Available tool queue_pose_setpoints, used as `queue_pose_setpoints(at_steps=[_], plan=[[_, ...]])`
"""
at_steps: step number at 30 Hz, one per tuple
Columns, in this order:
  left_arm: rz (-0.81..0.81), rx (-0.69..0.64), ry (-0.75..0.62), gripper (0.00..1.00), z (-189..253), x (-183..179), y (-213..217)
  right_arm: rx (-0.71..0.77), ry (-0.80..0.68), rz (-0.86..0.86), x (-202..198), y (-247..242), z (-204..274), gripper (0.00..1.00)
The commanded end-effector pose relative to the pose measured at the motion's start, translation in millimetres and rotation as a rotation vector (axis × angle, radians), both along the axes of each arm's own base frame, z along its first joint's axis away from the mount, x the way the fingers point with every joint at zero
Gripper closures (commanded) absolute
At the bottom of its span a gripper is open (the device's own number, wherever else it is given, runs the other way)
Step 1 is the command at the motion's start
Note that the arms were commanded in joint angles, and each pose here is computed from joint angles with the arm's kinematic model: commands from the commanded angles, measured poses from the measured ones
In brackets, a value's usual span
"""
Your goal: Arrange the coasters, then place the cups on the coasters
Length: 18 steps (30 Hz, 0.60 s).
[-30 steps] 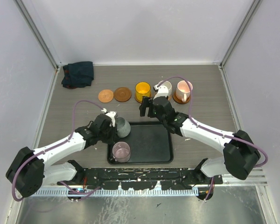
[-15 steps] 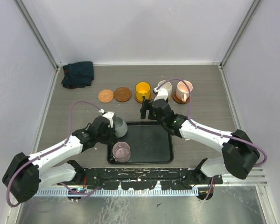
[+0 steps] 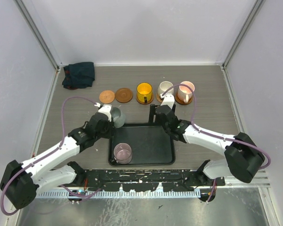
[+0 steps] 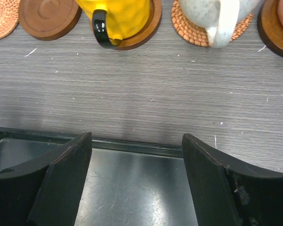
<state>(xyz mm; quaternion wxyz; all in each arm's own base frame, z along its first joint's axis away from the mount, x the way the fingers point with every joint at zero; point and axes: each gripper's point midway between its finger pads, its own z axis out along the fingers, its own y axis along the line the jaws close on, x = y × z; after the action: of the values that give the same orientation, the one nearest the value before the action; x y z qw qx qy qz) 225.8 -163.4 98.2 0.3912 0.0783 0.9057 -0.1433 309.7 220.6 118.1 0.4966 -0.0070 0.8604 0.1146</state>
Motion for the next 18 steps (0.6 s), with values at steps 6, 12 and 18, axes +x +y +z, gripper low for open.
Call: queue_pose_setpoints(at_steps=[6, 12, 18], plan=[[0.106, 0.022, -0.231, 1.0, 82, 94, -27, 0.014, -0.095, -0.09, 2, -21, 23, 0.21], [0.155, 0.044, -0.167, 1.0, 72, 145, -32, -0.003, -0.144, -0.124, -1, -37, 38, 0.22], [0.188, 0.079, -0.102, 1.0, 61, 184, -37, -0.011, -0.176, -0.131, -1, -43, 54, 0.22]])
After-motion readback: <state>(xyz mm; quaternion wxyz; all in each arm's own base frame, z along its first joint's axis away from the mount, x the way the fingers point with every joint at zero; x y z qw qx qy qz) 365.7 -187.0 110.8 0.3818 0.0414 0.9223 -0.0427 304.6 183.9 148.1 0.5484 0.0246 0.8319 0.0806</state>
